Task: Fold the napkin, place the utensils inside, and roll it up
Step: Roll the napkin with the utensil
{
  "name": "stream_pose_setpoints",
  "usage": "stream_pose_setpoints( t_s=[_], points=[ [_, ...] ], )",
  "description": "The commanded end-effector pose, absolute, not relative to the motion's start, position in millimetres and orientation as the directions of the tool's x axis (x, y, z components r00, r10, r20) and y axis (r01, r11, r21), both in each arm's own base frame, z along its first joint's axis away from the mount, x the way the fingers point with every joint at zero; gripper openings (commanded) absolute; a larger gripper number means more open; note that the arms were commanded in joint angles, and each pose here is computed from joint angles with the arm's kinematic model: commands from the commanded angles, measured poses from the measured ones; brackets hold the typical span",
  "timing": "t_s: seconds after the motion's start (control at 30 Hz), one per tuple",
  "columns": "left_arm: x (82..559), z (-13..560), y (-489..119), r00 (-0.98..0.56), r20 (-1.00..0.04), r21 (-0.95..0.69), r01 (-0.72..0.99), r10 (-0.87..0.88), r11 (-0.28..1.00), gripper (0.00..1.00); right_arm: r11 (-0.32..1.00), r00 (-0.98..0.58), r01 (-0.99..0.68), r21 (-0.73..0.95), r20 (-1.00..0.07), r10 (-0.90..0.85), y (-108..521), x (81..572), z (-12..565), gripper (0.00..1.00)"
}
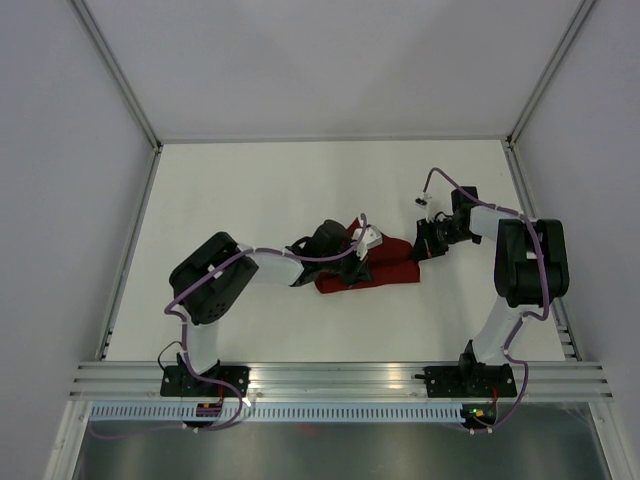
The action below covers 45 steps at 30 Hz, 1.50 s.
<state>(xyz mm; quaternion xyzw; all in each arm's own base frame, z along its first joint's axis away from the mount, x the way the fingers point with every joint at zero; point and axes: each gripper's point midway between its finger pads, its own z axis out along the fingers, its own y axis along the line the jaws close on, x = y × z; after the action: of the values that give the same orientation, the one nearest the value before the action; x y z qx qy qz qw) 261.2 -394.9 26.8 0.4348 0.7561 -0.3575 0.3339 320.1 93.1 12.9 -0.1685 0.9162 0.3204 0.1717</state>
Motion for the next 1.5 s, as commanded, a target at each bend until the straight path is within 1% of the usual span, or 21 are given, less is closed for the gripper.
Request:
stream_pose_setpoints(
  t_s=[0.0, 0.17, 0.2, 0.3, 0.4, 0.43, 0.53, 0.63, 0.67, 0.7, 0.77, 0.8, 0.87, 0.9, 0.93, 0.97, 1.13, 1.2, 1.47],
  points=[
    [206, -47, -336, -0.503, -0.568, -0.358, 0.864, 0.651, 0.356, 0.02, 0.799, -0.801, -0.49, 0.348, -0.541, -0.256, 60, 369, 16, 0.03],
    [196, -43, -346, -0.491, -0.562, -0.423, 0.862, 0.666, 0.278, 0.02, 0.797, -0.796, -0.499, 0.341, -0.544, -0.266, 59, 381, 17, 0.06],
    [192, -48, -342, -0.504, -0.535, -0.438, 0.852, 0.679, 0.287, 0.02, 0.795, -0.797, -0.5, 0.343, -0.542, -0.267, 59, 382, 16, 0.07],
    [185, -52, -340, -0.506, -0.512, -0.465, 0.843, 0.694, 0.271, 0.02, 0.784, -0.784, -0.516, 0.344, -0.558, -0.272, 61, 385, 23, 0.12],
    [181, -58, -338, -0.514, -0.487, -0.483, 0.832, 0.707, 0.272, 0.02, 0.771, -0.763, -0.547, 0.326, -0.574, -0.298, 61, 386, 32, 0.26],
    [179, -60, -336, -0.517, -0.479, -0.488, 0.829, 0.71, 0.275, 0.02, 0.775, -0.758, -0.55, 0.31, -0.574, -0.309, 60, 387, 34, 0.37],
    [178, -65, -334, -0.524, -0.464, -0.493, 0.823, 0.714, 0.283, 0.02, 0.775, -0.725, -0.575, 0.262, -0.603, -0.334, 56, 389, 49, 0.51],
    [175, -67, -333, -0.531, -0.453, -0.507, 0.814, 0.716, 0.283, 0.02, 0.737, -0.662, -0.637, 0.227, -0.651, -0.372, 60, 387, 76, 0.54],
    [175, -68, -332, -0.535, -0.449, -0.508, 0.812, 0.716, 0.287, 0.02, 0.693, -0.629, -0.679, 0.244, -0.68, -0.376, 69, 382, 87, 0.54],
    [176, -69, -331, -0.539, -0.444, -0.511, 0.808, 0.716, 0.291, 0.02, 0.65, -0.562, -0.733, 0.2, -0.716, -0.414, 72, 379, 102, 0.54],
    [176, -72, -330, -0.544, -0.431, -0.519, 0.802, 0.72, 0.295, 0.02, 0.602, -0.521, -0.775, 0.193, -0.734, -0.436, 80, 364, 110, 0.57],
    [174, -73, -328, -0.549, -0.417, -0.527, 0.796, 0.725, 0.299, 0.02, 0.557, -0.437, -0.821, 0.126, -0.766, -0.472, 84, 359, 124, 0.58],
    [176, -75, -330, -0.553, -0.411, -0.532, 0.791, 0.725, 0.302, 0.02, 0.488, -0.375, -0.868, 0.094, -0.77, -0.517, 100, 337, 118, 0.59],
    [175, -75, -329, -0.558, -0.403, -0.539, 0.785, 0.726, 0.304, 0.02, 0.399, -0.257, -0.917, 0.019, -0.792, -0.553, 119, 324, 128, 0.6],
    [174, -75, -330, -0.557, -0.402, -0.541, 0.785, 0.727, 0.302, 0.02, 0.369, -0.237, -0.929, 0.017, -0.792, -0.562, 126, 309, 116, 0.6],
    [174, -76, -330, -0.56, -0.399, -0.544, 0.782, 0.726, 0.305, 0.02, 0.352, -0.178, -0.935, -0.039, -0.807, -0.564, 132, 302, 124, 0.61],
    [176, -75, -331, -0.562, -0.392, -0.552, 0.777, 0.728, 0.302, 0.03, 0.255, -0.025, -0.952, -0.169, -0.788, -0.615, 166, 274, 101, 0.64],
    [175, -77, -330, -0.566, -0.376, -0.559, 0.77, 0.733, 0.308, 0.03, 0.213, 0.016, -0.958, -0.192, -0.777, -0.629, 177, 266, 96, 0.64],
    [179, -75, -333, -0.569, -0.355, -0.567, 0.762, 0.742, 0.314, 0.06, 0.142, 0.099, -0.951, -0.275, -0.703, -0.704, 190, 250, 59, 0.66]
  ],
)
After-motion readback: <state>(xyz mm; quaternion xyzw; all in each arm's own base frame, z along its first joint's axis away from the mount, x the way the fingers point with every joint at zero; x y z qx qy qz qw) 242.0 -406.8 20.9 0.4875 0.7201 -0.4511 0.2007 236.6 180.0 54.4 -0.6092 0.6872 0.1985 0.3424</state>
